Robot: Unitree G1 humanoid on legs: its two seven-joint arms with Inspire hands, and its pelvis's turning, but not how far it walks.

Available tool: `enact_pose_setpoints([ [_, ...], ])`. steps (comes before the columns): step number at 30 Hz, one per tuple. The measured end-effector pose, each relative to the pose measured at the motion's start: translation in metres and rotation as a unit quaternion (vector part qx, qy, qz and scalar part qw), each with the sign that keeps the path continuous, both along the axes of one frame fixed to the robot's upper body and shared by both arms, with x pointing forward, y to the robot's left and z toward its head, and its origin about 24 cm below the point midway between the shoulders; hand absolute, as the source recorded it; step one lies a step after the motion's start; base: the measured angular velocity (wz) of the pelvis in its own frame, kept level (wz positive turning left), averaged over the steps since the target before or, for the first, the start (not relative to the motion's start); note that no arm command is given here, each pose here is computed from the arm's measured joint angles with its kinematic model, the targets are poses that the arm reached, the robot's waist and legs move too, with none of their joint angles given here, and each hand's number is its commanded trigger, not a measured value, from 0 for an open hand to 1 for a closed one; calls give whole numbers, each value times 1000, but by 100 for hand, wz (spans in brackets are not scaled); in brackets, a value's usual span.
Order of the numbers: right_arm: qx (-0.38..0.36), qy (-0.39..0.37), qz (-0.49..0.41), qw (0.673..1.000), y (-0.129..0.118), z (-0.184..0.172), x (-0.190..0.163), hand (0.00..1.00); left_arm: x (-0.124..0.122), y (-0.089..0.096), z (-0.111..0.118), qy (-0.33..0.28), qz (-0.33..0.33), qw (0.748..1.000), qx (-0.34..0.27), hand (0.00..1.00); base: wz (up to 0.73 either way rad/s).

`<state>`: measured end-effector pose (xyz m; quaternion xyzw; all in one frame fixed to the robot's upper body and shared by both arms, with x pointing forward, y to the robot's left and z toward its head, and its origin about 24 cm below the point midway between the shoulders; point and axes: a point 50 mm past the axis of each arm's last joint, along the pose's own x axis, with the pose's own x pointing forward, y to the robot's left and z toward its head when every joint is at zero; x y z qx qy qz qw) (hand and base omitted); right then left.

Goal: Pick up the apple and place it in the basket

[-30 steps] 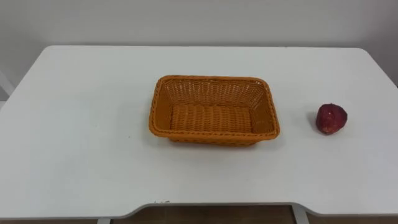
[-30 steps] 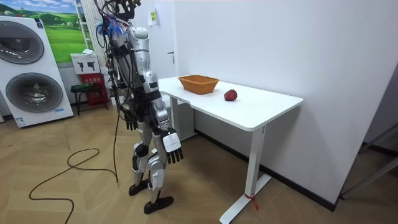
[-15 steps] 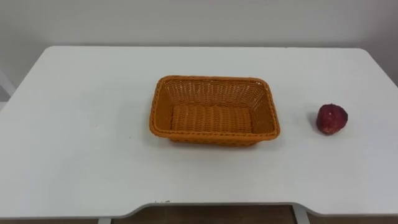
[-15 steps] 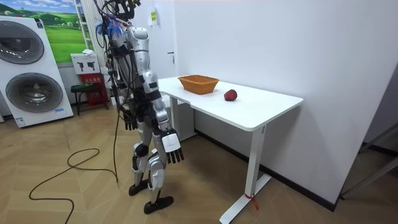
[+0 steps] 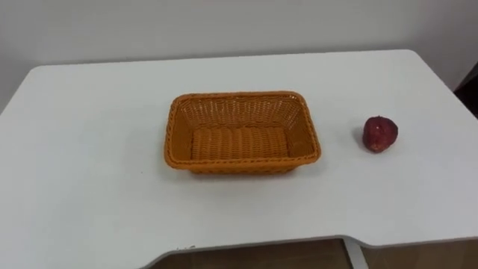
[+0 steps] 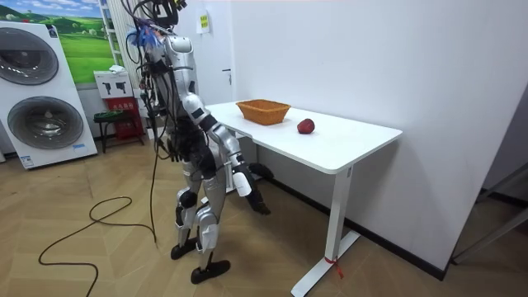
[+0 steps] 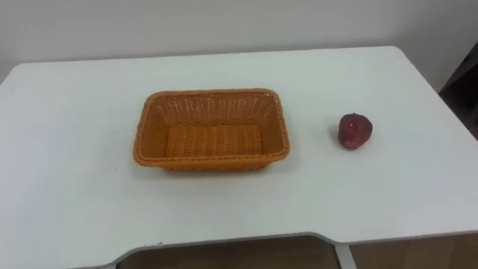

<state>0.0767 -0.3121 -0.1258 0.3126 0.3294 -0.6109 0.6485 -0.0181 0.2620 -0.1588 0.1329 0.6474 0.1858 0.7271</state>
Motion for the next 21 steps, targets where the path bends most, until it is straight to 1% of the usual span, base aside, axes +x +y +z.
enact_pose_setpoints([
  [5, -48, -16, -68, 996, -19, 23, 14, 0, 1, 2, 1, -8, -3, 1000, 5, 0, -4],
  [7, -80, -34, -94, 992, -28, 40, 26, 0, 1, 2, 1, -9, -3, 1000, 5, 0, -8],
  [8, -88, -38, -97, 991, -29, 45, 29, 0, 1, 2, 1, -9, -4, 1000, 5, 0, -3],
  [11, -152, -52, -104, 982, -37, 75, 48, 0, 2, 2, 1, -9, -5, 1000, 4, 0, 0],
  [13, -209, -71, -109, 969, -45, 101, 63, 0, 1, 2, 1, -8, -7, 1000, 5, 0, 2],
  [14, -224, -74, -112, 965, -48, 108, 65, 0, 1, 3, 1, -7, -9, 1000, 5, 0, 8],
  [16, -291, -72, -109, 948, -55, 130, 72, 0, 1, 2, 1, -6, -18, 1000, 5, 0, 12],
  [17, -307, -74, -107, 943, -55, 136, 74, 0, 1, 2, 1, -5, -20, 1000, 5, 0, 10],
  [19, -366, -82, -95, 922, -53, 156, 83, 0, 2, -2, 0, -3, -31, 1000, 0, 0, 2],
  [21, -401, -92, -81, 908, -49, 168, 90, 0, 6, -3, 0, -7, -37, 999, -2, 0, -2],
])
